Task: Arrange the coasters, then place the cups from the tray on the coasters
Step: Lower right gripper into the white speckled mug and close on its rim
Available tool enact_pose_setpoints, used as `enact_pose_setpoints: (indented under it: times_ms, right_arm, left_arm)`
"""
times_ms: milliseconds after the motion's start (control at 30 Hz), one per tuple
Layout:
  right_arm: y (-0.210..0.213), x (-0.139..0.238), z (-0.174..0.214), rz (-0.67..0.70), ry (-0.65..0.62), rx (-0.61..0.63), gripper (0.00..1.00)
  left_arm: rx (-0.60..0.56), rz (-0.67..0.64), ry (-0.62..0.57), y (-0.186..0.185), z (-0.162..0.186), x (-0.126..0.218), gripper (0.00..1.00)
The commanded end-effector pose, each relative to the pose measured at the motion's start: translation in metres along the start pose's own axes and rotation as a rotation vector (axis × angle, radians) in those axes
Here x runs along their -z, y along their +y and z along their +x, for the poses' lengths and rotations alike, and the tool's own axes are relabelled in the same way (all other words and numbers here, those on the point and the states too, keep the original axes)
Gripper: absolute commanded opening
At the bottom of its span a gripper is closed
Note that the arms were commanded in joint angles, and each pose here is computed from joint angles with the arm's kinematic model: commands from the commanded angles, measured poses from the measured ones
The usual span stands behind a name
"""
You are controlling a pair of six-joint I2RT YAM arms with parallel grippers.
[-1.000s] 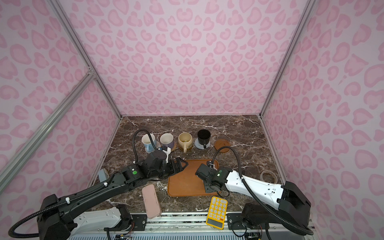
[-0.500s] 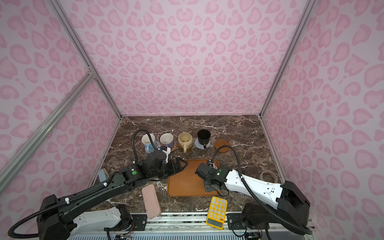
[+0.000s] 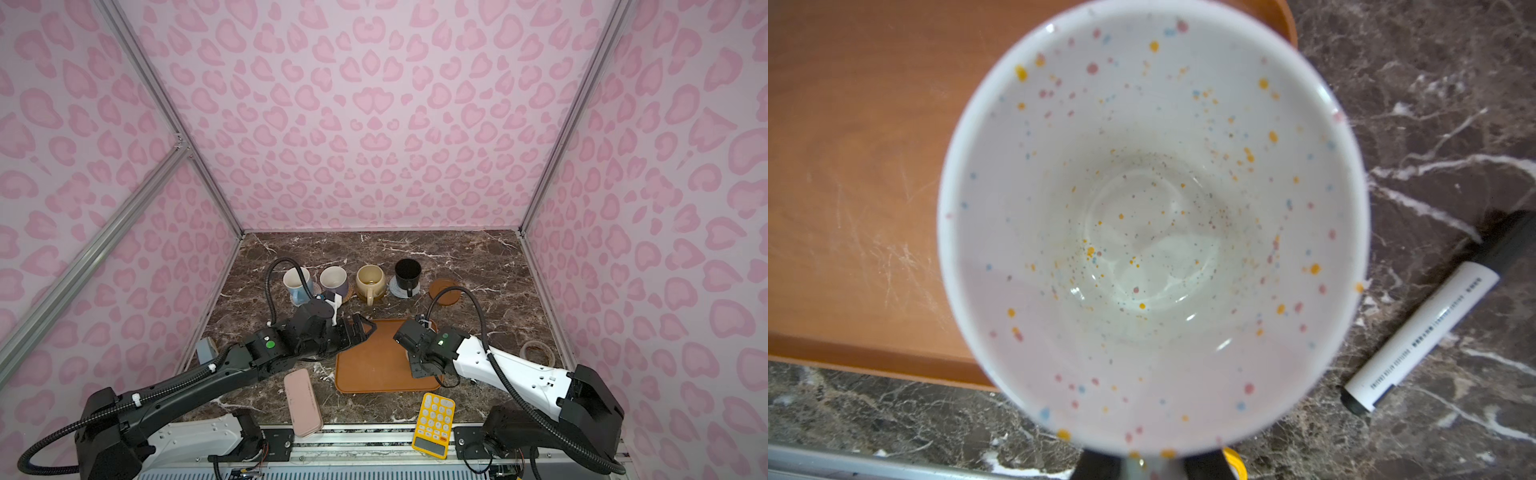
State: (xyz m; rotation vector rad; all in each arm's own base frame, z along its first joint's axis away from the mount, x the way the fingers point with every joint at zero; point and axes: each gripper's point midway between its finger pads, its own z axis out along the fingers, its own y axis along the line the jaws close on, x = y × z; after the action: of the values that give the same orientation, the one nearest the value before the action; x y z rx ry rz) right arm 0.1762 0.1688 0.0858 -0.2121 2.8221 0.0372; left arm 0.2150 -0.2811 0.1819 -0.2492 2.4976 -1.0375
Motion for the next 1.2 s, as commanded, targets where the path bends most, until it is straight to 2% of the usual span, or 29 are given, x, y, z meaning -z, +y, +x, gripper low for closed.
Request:
enact_pose_setpoints:
  times_ms: [0, 167, 200, 300, 533, 667, 833, 1000, 1167]
  right_arm:
    - [0.0, 0.0, -0.01, 0.005, -0.037, 0.005, 0.02]
    - [0.0, -0.007, -0.005, 0.0, -0.014, 0.006, 0.02]
    - [0.001, -0.009, -0.002, -0.004, -0.004, 0.004, 0.05]
    - [0.0, -0.013, 0.001, -0.001, 0.009, 0.001, 0.24]
    - [-0.001, -0.018, -0.003, 0.042, 0.013, 0.012, 0.4]
    - [-0.005, -0.018, -0.007, 0.081, 0.009, 0.015, 0.34]
    - [-0.009, -0.016, -0.015, 0.103, -0.024, 0.017, 0.11]
    - [-0.008, -0.012, -0.02, 0.098, -0.033, 0.024, 0.03]
    - [-0.006, -0.006, -0.021, 0.073, -0.048, 0.015, 0.01]
  left_arm:
    - [-0.007, 0.024, -0.021, -0.009, -0.006, 0.001, 0.97]
    - [-0.008, 0.033, -0.02, -0.011, -0.006, 0.001, 0.97]
    - [-0.012, 0.039, -0.017, -0.013, -0.006, 0.001, 0.97]
    - [-0.014, 0.051, -0.008, -0.015, -0.004, -0.001, 0.97]
    - [-0.02, 0.055, -0.01, -0.017, -0.004, -0.003, 0.97]
    - [-0.019, 0.051, -0.007, -0.016, -0.002, -0.005, 0.97]
    - [-0.02, 0.051, 0.01, -0.017, 0.0, -0.006, 0.97]
    - [-0.016, 0.048, -0.014, -0.015, -0.003, 0.001, 0.97]
    - [-0.016, 0.052, -0.037, -0.014, -0.006, 0.007, 0.97]
